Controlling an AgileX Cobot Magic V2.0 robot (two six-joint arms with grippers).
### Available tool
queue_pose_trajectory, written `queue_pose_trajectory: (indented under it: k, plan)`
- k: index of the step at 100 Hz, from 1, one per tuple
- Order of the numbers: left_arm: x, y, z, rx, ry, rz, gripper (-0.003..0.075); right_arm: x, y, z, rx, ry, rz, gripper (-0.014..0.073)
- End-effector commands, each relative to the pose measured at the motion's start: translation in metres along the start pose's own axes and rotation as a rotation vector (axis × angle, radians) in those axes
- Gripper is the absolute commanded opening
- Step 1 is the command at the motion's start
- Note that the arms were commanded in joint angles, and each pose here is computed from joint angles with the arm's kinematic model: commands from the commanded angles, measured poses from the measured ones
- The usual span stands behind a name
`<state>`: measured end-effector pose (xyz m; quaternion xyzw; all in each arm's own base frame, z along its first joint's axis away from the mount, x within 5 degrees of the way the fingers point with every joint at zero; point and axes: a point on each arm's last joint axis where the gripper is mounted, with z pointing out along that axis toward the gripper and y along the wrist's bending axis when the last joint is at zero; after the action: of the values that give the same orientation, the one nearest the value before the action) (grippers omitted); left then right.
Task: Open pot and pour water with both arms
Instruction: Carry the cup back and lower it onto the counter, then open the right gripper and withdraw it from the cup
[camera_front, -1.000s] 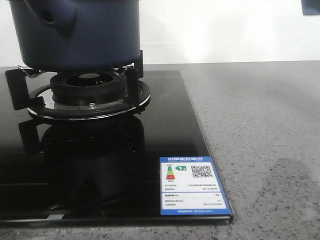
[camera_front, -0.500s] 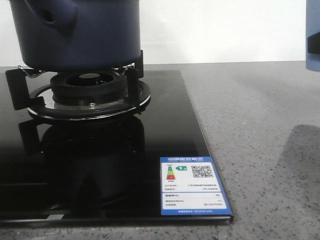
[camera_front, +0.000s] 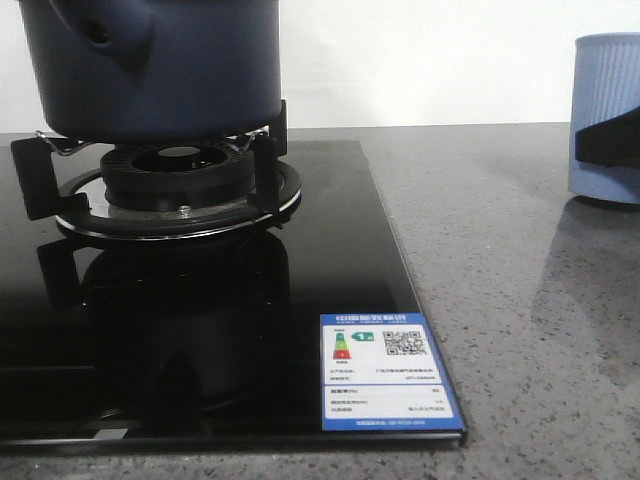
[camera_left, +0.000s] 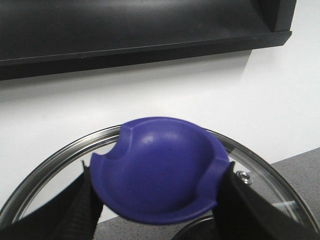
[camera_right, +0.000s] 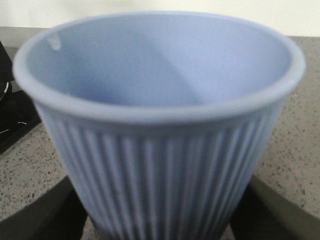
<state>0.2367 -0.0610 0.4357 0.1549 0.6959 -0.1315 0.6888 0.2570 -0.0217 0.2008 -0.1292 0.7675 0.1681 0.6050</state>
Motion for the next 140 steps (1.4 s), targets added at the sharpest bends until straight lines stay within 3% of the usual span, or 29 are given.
queue_pose_trajectory:
  k: [1, 52, 59, 72, 76, 122, 140]
  plan:
    - [-0.021, 0.002, -0.011, -0.033, -0.085, -0.024, 0.0309, -0.017, 0.0, -0.001, -0.017, -0.115, -0.024, 0.0315]
    - [-0.021, 0.002, -0.011, -0.033, -0.085, -0.024, 0.0309, -0.018, 0.001, -0.001, -0.022, -0.124, -0.066, 0.033]
    - [-0.021, 0.002, -0.011, -0.033, -0.085, -0.024, 0.0309, -0.018, 0.001, -0.001, -0.022, -0.124, -0.066, 0.041]
    - [-0.021, 0.002, -0.011, -0.033, -0.085, -0.024, 0.0309, -0.018, 0.001, -0.001, -0.021, -0.123, -0.066, 0.0651]
    - [-0.021, 0.002, -0.011, -0.033, -0.085, -0.024, 0.0309, -0.018, 0.001, -0.001, -0.021, -0.122, -0.064, 0.0676]
    - [-0.021, 0.002, -0.011, -0.033, -0.085, -0.024, 0.0309, -0.024, 0.009, -0.009, -0.044, -0.096, -0.137, 0.0652]
    - [-0.021, 0.002, -0.011, -0.033, -0.085, -0.024, 0.0309, -0.031, 0.013, -0.019, 0.01, -0.029, -0.157, 0.0652]
